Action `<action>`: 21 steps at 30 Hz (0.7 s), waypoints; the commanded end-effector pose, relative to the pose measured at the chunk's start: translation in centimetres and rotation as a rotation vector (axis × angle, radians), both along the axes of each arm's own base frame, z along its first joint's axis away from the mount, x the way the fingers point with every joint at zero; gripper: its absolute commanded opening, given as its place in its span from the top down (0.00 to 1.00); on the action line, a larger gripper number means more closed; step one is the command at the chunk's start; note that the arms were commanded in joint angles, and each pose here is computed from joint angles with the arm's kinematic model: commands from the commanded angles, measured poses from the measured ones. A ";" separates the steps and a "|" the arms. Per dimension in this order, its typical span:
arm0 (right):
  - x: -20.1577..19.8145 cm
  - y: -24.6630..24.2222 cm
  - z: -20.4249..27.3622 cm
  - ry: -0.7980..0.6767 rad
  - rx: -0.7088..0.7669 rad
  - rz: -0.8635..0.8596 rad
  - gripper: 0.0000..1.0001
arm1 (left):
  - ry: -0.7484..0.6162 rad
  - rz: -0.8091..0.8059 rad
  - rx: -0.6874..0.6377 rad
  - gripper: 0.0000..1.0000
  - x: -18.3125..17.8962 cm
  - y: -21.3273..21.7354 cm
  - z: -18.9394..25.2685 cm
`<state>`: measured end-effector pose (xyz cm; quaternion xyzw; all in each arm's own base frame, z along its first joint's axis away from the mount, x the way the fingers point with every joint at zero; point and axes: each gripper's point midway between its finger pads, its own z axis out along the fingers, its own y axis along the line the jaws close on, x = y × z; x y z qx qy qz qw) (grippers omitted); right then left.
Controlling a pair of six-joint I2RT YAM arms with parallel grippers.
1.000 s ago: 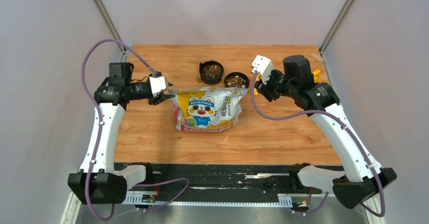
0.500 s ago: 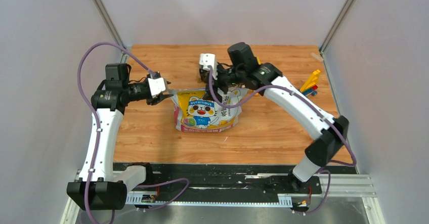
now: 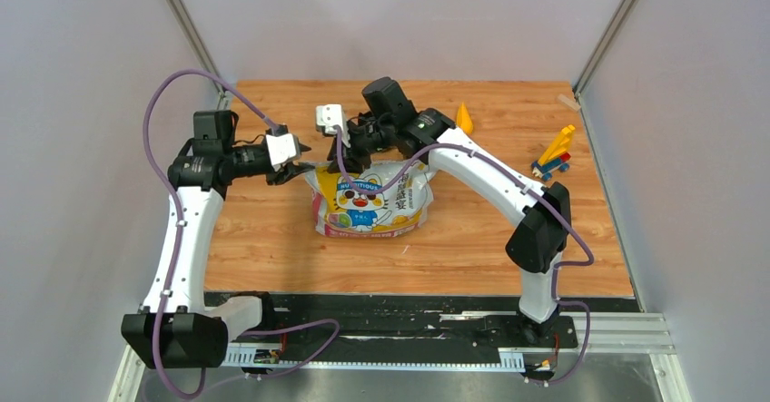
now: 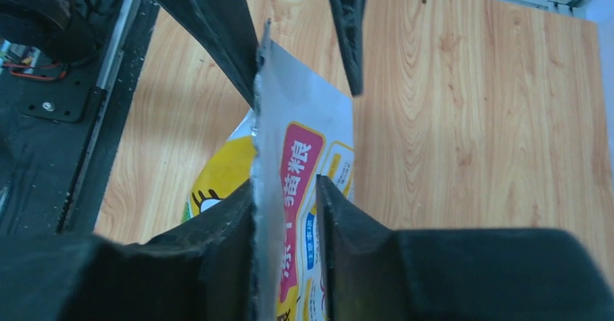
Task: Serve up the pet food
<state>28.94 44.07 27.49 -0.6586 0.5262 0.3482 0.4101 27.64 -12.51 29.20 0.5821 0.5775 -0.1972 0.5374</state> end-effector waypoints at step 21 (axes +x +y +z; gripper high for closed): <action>-1.7 2.5 2.0 -0.176 0.028 0.038 1.00 | 0.031 -0.013 -0.017 0.90 0.4 -0.1 -1.3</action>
